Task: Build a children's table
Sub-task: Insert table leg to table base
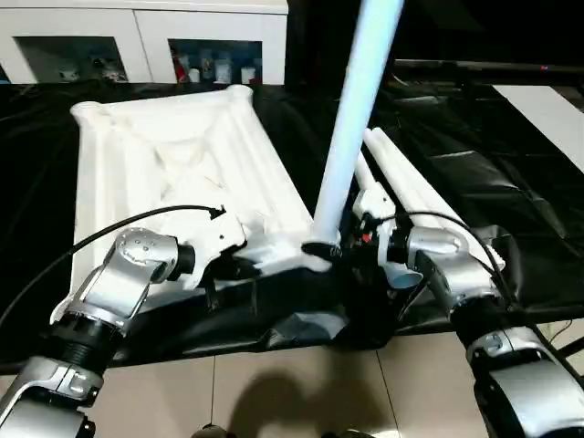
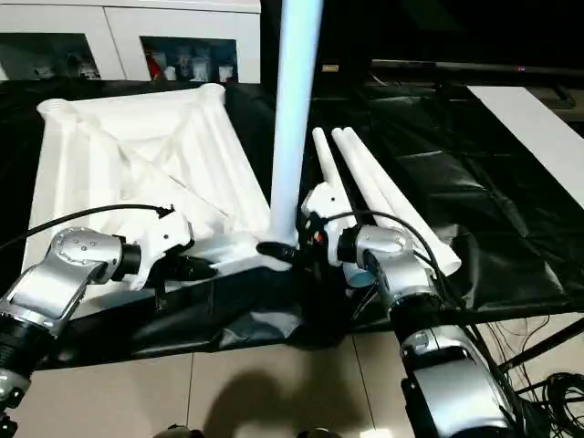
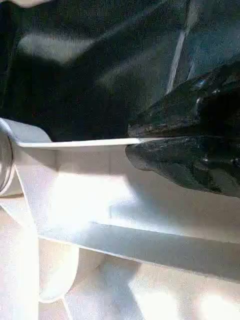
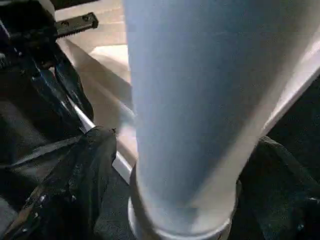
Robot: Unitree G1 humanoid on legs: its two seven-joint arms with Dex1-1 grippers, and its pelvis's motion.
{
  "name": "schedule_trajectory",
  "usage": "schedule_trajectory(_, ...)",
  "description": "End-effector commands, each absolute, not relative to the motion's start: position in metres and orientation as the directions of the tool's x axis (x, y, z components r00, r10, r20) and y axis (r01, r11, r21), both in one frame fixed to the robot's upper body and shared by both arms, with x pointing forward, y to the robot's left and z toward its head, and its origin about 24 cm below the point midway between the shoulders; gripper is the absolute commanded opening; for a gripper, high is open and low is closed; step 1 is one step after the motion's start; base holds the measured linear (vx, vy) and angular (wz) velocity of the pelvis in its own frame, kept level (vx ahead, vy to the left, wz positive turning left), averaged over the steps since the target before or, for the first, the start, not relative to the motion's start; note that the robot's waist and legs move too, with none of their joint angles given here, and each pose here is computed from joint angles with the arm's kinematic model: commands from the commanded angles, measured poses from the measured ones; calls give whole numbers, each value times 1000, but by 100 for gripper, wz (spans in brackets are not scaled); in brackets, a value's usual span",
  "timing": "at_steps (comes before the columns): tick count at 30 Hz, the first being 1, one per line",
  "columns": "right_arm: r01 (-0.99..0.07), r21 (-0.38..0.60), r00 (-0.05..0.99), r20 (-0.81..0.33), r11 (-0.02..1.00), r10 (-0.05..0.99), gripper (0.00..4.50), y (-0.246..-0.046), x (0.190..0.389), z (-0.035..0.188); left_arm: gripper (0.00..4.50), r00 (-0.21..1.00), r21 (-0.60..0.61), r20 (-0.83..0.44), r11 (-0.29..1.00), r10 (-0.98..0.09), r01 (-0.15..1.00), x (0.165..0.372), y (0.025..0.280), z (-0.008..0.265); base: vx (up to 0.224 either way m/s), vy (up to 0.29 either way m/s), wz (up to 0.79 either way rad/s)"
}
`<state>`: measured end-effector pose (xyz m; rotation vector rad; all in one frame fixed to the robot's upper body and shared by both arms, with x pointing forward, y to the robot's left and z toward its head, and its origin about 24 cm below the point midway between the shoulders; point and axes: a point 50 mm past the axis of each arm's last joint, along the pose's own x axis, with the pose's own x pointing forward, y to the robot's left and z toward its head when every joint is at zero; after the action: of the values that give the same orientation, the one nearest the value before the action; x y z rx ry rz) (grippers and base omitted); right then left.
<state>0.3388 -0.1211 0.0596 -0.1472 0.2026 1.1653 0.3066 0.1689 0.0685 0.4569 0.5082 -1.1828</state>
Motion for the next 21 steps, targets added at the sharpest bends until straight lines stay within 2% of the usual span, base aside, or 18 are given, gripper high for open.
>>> schedule_trajectory(1,-934,4,342,-270,356,900,380,-120,334,53,0,251,96,-521,236,-816,967,306,157,82,0,0,0)
schedule_trajectory(4,-937,2,333,-281,348,900,380,-121,333,51,0,241,96,-521,224,-819,970,306,158,82,0,0,0)
schedule_trajectory(7,-939,2,329,-288,345,899,347,-122,331,49,0,235,97,-522,216,-820,972,306,159,82,0,0,0)
schedule_trajectory(9,-939,3,327,-297,343,897,344,-122,331,48,0,232,98,-523,213,-820,972,306,159,81,0,0,0)
schedule_trajectory(11,-938,2,330,-298,346,896,308,-122,331,48,0,231,98,-523,212,-820,972,306,159,81,0,0,0)
schedule_trajectory(15,-936,6,334,-291,351,896,280,-122,331,48,0,229,96,-522,210,-822,973,306,159,81,0,0,0)
schedule_trajectory(21,-940,26,318,-294,340,901,273,-122,327,43,0,208,83,-536,195,-818,977,303,162,78,0,0,0)
